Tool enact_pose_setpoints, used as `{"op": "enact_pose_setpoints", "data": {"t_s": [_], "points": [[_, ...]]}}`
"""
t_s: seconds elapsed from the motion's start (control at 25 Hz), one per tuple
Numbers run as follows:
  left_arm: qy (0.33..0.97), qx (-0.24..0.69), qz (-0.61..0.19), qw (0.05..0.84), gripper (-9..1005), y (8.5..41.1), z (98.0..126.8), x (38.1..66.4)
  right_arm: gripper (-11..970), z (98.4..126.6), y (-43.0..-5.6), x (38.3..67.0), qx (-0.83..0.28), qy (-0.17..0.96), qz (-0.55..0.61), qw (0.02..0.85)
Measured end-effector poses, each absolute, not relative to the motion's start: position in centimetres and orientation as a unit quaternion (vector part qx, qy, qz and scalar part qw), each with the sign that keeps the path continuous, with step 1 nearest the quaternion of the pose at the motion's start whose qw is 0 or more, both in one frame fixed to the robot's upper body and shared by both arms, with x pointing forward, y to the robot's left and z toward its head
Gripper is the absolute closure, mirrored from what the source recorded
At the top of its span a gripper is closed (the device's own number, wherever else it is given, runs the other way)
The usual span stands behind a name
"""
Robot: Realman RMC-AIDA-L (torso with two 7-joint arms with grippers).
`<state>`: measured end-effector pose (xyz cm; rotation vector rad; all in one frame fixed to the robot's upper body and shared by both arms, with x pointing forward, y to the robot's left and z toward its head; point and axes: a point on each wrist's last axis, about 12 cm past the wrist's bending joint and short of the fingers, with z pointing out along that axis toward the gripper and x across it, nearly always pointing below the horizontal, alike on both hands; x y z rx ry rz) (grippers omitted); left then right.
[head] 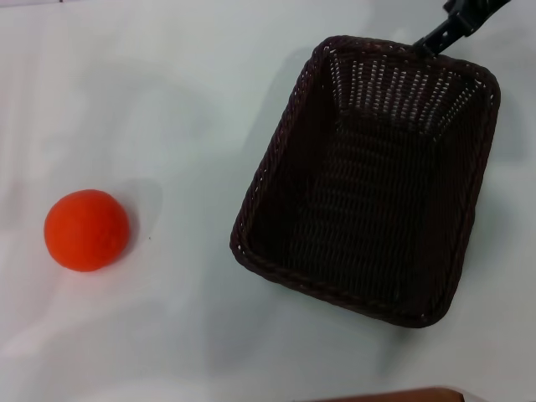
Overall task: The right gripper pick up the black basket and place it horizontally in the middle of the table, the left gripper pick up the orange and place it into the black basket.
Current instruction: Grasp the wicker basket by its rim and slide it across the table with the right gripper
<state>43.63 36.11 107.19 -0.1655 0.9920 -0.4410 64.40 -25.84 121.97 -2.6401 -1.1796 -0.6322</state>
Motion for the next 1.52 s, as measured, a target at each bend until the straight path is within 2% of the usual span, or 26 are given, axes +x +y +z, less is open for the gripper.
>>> {"op": "enact_pose_setpoints", "data": {"t_s": [0.24,0.48,0.92,1.12,1.24,1.52], "points": [[0.472,-0.077,-0.213,0.852,423,36.0,107.2,43.7,19,120.9,-25.3,64.3,-0.885,-0.407,-0.207,0.092],[0.472,-0.077,-0.213,0.852,430,35.9,107.2,43.7,28,118.6,-24.4,64.5,-0.882,-0.423,-0.190,0.083],[0.472,-0.082,-0.221,0.850,441,35.9,107.1,43.7,195,117.1,-23.9,65.1,-0.878,-0.430,-0.201,0.064],[0.472,-0.083,-0.221,0.849,446,36.0,107.1,43.6,431,116.6,-24.3,65.0,-0.881,-0.427,-0.193,0.070],[0.471,-0.084,-0.219,0.850,449,36.1,107.2,43.6,636,116.3,-24.8,64.7,-0.886,-0.420,-0.179,0.082],[0.472,-0.081,-0.220,0.850,461,35.9,107.2,43.9,693,117.4,-27.9,63.5,-0.906,-0.355,-0.168,0.156]]}}
